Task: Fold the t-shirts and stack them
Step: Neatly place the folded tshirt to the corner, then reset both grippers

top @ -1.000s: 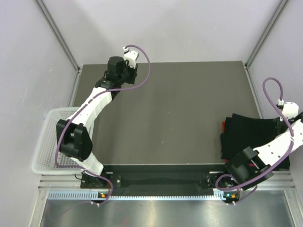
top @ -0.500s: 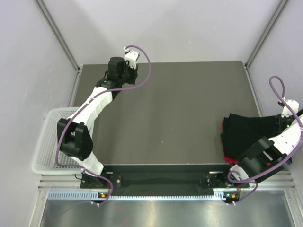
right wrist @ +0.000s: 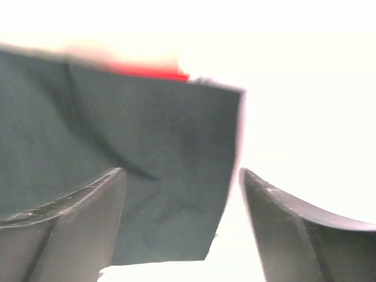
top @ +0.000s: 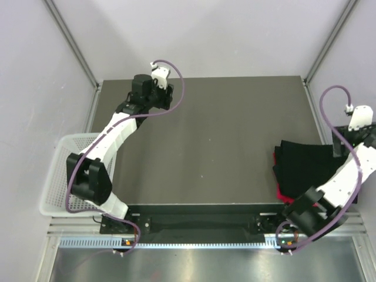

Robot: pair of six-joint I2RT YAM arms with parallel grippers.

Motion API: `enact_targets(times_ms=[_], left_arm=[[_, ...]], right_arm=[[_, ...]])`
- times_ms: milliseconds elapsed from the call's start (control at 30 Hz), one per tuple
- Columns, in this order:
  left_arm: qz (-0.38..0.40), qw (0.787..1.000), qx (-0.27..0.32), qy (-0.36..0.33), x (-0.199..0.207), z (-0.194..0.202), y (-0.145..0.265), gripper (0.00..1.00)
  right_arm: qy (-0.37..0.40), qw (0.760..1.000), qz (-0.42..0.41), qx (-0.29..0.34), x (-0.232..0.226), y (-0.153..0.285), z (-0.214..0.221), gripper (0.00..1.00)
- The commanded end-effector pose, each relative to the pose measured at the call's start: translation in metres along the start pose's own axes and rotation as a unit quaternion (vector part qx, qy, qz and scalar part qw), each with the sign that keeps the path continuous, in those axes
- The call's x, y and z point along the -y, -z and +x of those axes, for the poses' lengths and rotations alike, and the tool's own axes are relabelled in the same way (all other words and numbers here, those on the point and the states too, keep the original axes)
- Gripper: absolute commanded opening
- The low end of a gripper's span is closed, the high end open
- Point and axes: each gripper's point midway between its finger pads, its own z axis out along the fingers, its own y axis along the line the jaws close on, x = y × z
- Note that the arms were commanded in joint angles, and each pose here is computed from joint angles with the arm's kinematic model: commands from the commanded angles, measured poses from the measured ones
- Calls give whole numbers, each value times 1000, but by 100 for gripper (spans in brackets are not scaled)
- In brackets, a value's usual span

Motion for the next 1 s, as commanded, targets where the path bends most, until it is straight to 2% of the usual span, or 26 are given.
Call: enact_targets(times_ms=[0, 67, 133, 167, 200, 267, 333, 400, 433, 467, 567, 667, 767, 800, 833, 900, 967], left_arm=[[-17, 997, 74, -6, -8, -57, 41, 65], [-14, 997, 73, -19, -6, -59, 49, 66], [-24, 997, 73, -28, -10, -59, 59, 69], [-34, 997, 64, -36, -13, -52, 61, 75], [-40, 997, 61, -38, -16, -49, 64, 90], [-44, 997, 56, -38, -17, -42, 77, 99], [-60, 997, 38, -31, -20, -21, 88, 99], [-96, 995, 32, 16, -27, 2, 101, 99], [-101, 994, 35, 34, -27, 8, 107, 99], [-110, 992, 24, 57, -29, 31, 107, 99], [-133, 983, 37, 117, -38, 42, 122, 99], [-137, 982, 61, 112, -42, 31, 123, 99], [-141, 982, 73, 97, -48, 15, 113, 99], [-144, 982, 76, 92, -51, 11, 107, 99], [-147, 982, 80, 83, -53, 5, 105, 99], [-156, 981, 91, 75, -59, -7, 98, 99], [-163, 979, 108, 60, -65, -23, 96, 99]], right_arm=[[41, 981, 116, 152, 19, 65, -69, 98], [42, 967, 145, 207, 14, 89, -85, 100], [46, 958, 122, 256, -8, 103, -97, 100], [32, 960, 92, 263, -22, 101, -95, 100], [35, 955, 30, 291, -47, 101, -102, 100], [-1, 949, -47, 311, -81, 98, -99, 100], [-4, 932, -123, 340, -118, 96, -93, 100], [-11, 914, -157, 374, -137, 100, -96, 100], [-13, 910, -163, 381, -149, 95, -85, 100], [0, 903, -164, 396, -154, 98, -86, 100], [29, 886, -169, 431, -175, 99, -80, 99], [25, 891, -190, 412, -176, 84, -96, 100], [13, 915, -224, 336, -184, 49, -135, 100], [9, 935, -219, 278, -192, 12, -142, 100], [14, 938, -209, 277, -189, 12, -164, 100], [15, 949, -200, 242, -202, -14, -182, 100], [20, 948, -234, 216, -219, -39, -200, 100]])
